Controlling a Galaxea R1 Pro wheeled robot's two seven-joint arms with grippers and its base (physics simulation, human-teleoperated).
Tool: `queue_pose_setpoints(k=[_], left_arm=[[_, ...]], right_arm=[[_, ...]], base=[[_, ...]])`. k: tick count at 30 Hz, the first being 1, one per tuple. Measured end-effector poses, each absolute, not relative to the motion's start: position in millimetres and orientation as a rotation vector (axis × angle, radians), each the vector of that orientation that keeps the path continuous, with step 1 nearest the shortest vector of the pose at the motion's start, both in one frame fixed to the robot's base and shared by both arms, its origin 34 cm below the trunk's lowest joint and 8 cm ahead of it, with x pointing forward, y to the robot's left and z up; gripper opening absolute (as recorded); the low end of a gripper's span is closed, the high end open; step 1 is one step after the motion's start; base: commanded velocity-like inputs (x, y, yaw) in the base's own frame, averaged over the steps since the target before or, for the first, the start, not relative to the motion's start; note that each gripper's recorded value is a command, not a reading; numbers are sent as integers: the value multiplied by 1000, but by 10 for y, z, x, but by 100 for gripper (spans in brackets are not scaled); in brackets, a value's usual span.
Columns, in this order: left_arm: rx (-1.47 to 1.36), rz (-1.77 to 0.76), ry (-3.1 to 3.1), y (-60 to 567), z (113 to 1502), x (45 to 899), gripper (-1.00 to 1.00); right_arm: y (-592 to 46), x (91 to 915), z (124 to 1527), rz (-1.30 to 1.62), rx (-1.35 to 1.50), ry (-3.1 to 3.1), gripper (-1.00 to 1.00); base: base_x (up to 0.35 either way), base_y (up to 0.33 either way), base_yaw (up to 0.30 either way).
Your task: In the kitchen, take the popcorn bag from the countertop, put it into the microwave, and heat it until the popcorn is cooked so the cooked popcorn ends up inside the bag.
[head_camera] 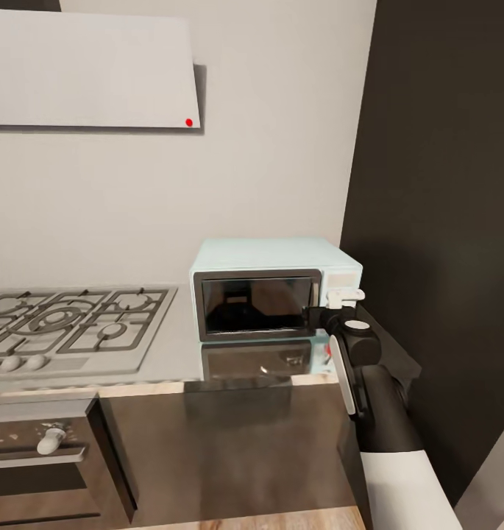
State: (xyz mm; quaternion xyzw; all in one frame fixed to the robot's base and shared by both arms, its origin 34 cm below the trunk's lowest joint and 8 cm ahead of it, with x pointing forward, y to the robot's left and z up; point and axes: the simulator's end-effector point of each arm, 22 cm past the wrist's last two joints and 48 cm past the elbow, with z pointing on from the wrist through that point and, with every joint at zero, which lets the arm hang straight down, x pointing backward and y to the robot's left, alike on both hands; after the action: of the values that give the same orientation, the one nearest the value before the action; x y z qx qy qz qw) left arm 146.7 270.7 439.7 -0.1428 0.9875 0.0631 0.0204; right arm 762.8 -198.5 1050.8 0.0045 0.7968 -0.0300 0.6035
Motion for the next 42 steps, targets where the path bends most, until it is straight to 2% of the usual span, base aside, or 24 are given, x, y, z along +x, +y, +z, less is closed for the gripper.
queue_pose_setpoints(k=[27, 42], left_arm=[[-442, 195, 3062, 2707, 4396, 1468, 100], [-449, 195, 3057, 2708, 4398, 1488, 100]], right_arm=[[-1978, 7568, 10511, -56, 18, 1872, 100], [-1983, 7541, 10519, -69, 15, 1883, 100]], base=[[89, 0, 0], [4, 0, 0]])
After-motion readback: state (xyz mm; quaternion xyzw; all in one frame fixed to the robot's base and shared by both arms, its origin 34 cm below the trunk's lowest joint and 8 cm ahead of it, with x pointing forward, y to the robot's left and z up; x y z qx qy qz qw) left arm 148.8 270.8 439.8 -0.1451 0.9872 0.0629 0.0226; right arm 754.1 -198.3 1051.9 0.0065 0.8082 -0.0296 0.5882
